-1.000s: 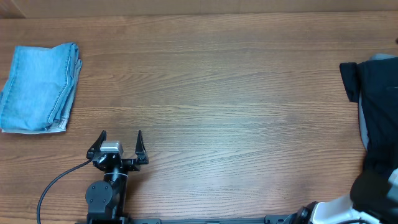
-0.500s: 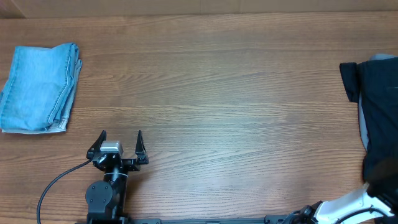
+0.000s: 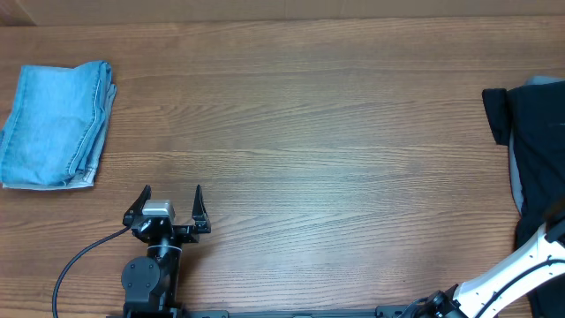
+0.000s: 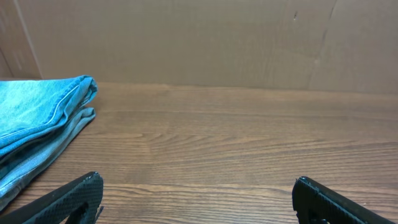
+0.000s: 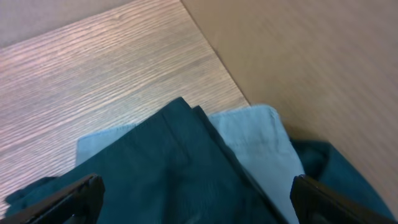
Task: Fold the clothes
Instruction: 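Reach the right gripper to the dark clothing pile at right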
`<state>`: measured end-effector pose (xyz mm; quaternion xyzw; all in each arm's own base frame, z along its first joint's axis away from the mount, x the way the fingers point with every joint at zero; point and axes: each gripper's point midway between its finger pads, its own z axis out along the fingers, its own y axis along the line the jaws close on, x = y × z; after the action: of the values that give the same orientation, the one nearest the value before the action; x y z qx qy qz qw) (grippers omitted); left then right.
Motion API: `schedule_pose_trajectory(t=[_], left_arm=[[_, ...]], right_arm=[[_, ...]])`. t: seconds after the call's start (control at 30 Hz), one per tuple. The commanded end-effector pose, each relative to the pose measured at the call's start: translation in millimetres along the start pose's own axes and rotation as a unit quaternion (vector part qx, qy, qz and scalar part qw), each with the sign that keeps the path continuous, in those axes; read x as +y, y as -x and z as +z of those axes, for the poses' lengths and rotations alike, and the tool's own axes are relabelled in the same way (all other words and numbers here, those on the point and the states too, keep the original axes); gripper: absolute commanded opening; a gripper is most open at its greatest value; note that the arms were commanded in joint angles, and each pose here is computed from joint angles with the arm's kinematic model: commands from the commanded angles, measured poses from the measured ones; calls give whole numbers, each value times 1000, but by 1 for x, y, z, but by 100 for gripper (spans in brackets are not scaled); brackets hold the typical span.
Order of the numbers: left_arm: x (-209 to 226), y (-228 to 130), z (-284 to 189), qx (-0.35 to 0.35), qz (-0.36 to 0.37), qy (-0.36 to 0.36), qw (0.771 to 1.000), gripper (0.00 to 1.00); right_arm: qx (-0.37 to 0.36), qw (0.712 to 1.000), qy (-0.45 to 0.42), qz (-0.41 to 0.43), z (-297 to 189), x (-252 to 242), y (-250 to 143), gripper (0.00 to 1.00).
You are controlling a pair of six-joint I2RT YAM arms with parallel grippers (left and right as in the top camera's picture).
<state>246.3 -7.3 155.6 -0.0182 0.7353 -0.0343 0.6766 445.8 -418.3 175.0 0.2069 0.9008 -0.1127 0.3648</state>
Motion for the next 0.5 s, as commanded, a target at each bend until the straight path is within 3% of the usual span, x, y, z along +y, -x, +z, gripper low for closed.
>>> schedule_pose_trajectory(t=[0.0,0.27,0.47], left_arm=[[3,1,0,-4,-7,6,1000,100],[3,1,0,-4,-7,6,1000,100],[3,1,0,-4,-7,6,1000,100]], right_arm=[[-24,997,11,-69,16,8,10,100],[-33,995,13,-95,44,10,4,100],[-5,995,27,-97,71,13,-22,98]])
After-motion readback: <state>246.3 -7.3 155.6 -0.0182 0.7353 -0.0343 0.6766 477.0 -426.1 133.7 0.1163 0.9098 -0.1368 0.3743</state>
